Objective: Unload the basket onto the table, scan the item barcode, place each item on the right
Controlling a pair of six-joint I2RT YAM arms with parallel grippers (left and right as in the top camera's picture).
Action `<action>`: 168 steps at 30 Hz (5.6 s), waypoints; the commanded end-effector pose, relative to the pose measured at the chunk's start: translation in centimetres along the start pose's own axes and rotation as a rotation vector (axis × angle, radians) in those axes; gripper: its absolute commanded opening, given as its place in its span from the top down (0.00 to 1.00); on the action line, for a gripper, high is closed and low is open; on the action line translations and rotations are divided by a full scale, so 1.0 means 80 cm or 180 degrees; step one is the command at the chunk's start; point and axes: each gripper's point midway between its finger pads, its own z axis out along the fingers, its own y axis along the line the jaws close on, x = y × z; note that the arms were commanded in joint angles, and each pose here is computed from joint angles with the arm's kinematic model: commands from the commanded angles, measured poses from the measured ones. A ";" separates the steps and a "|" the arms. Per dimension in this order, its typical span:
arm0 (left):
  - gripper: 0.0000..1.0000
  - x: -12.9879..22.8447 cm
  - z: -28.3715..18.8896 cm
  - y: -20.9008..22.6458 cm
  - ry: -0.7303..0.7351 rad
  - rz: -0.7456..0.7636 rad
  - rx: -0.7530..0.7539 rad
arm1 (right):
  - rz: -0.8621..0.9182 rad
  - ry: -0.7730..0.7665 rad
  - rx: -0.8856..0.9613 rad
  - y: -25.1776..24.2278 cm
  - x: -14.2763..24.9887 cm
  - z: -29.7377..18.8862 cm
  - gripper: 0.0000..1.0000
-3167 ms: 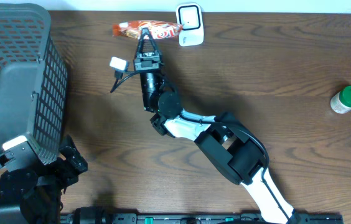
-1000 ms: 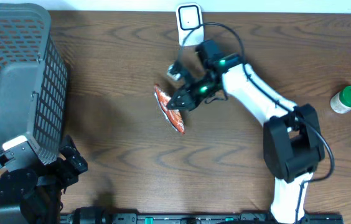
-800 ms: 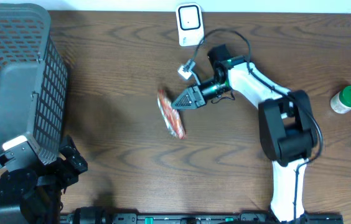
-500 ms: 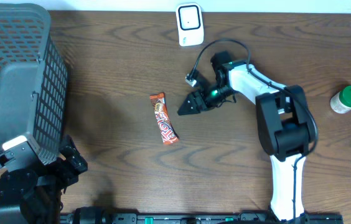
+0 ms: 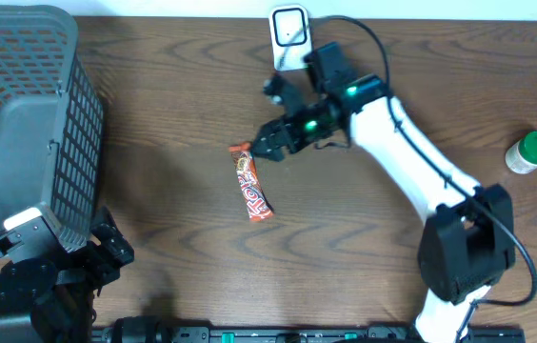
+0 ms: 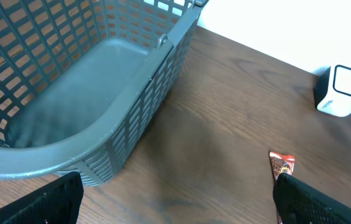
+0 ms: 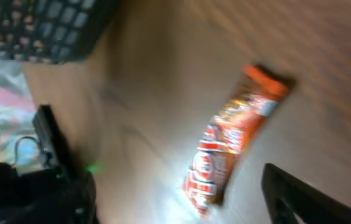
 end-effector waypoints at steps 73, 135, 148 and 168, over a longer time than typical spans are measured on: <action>0.02 -0.002 -0.001 0.003 -0.0027 -0.0009 -0.0034 | 0.0783 0.0825 -0.0850 -0.041 0.070 0.036 0.01; 0.02 -0.002 -0.001 0.003 -0.0027 -0.0009 -0.0034 | 0.0072 0.2888 0.0939 -0.102 0.260 0.171 0.34; 0.02 -0.002 -0.001 0.003 -0.0027 -0.0009 -0.0034 | 0.0065 0.3216 0.0521 -0.080 0.325 0.174 0.71; 0.02 -0.002 -0.001 0.003 -0.0027 -0.0009 -0.0034 | -0.0062 0.2099 0.3831 -0.155 0.139 0.025 0.99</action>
